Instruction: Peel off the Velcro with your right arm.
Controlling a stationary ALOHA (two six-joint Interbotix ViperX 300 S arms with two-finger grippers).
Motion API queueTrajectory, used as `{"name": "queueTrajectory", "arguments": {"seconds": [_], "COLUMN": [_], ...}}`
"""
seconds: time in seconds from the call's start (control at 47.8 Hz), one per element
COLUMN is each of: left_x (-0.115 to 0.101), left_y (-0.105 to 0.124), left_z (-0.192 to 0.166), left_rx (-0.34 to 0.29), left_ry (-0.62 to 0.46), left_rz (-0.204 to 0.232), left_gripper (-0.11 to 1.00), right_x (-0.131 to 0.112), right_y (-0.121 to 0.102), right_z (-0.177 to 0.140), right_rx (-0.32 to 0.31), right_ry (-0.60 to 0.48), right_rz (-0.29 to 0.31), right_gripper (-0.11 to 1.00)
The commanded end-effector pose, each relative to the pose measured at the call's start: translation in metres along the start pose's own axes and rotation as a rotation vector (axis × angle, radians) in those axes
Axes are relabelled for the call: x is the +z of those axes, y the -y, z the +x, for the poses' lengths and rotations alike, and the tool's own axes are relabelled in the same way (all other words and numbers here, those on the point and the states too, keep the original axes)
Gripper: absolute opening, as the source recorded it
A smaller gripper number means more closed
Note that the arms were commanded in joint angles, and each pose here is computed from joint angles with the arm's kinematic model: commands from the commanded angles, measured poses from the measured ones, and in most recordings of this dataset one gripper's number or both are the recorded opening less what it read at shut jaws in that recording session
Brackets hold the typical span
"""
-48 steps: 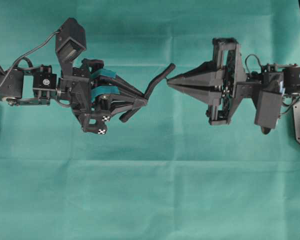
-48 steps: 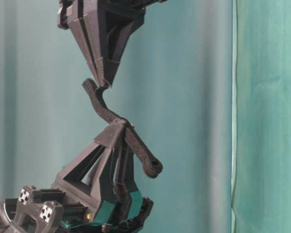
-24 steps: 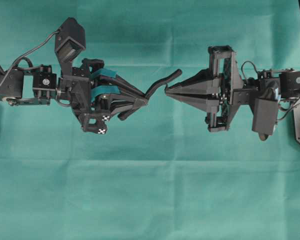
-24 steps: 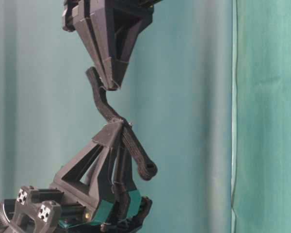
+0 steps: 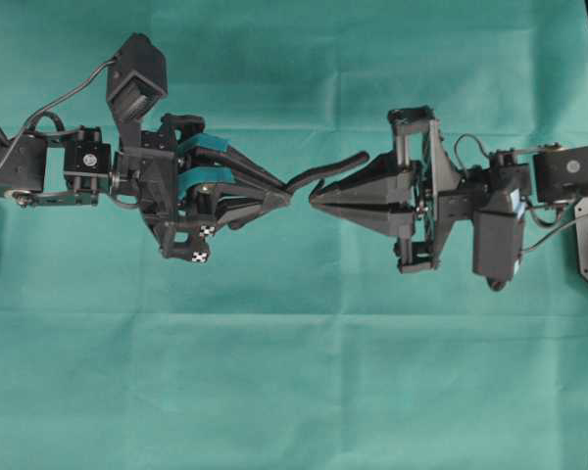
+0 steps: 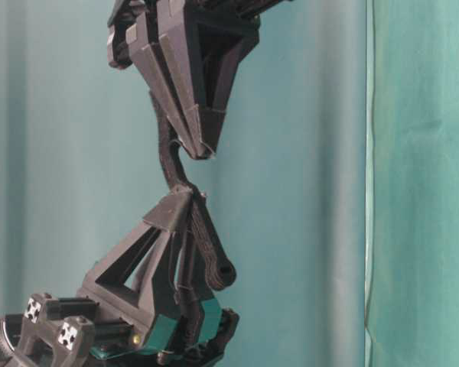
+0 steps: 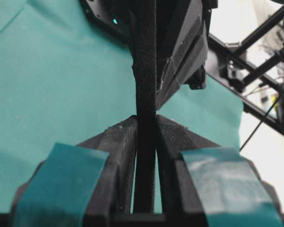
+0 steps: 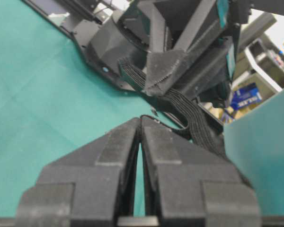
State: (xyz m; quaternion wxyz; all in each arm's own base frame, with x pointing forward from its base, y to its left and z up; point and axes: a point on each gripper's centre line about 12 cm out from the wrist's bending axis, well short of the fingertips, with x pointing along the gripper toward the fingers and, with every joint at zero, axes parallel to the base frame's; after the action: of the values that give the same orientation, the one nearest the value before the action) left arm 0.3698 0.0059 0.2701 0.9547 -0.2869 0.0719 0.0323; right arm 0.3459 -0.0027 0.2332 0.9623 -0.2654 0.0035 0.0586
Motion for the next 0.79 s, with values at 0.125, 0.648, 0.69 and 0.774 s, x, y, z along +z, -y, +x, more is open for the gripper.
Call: {"name": "queueTrajectory", "arguments": {"seconds": [0.125, 0.648, 0.69, 0.774], "left_x": [0.010, 0.011, 0.011, 0.010], "left_y": [0.005, 0.004, 0.004, 0.004], "left_z": [0.000, 0.000, 0.000, -0.001], "left_rx": [-0.017, -0.016, -0.017, -0.016], "left_ry": [0.035, 0.037, 0.038, 0.037], "left_rz": [-0.001, -0.002, -0.001, -0.001], "left_gripper": [0.10, 0.10, 0.10, 0.10], "right_x": [0.011, 0.009, 0.009, 0.009], "right_y": [-0.002, -0.020, -0.021, -0.024], "right_z": [0.008, 0.025, 0.026, 0.028], "right_rx": [0.016, 0.103, 0.109, 0.124], "right_ry": [0.032, -0.022, -0.026, -0.036], "right_rz": [-0.014, -0.044, -0.048, -0.056], "right_gripper": [-0.10, -0.10, -0.10, -0.10]}}
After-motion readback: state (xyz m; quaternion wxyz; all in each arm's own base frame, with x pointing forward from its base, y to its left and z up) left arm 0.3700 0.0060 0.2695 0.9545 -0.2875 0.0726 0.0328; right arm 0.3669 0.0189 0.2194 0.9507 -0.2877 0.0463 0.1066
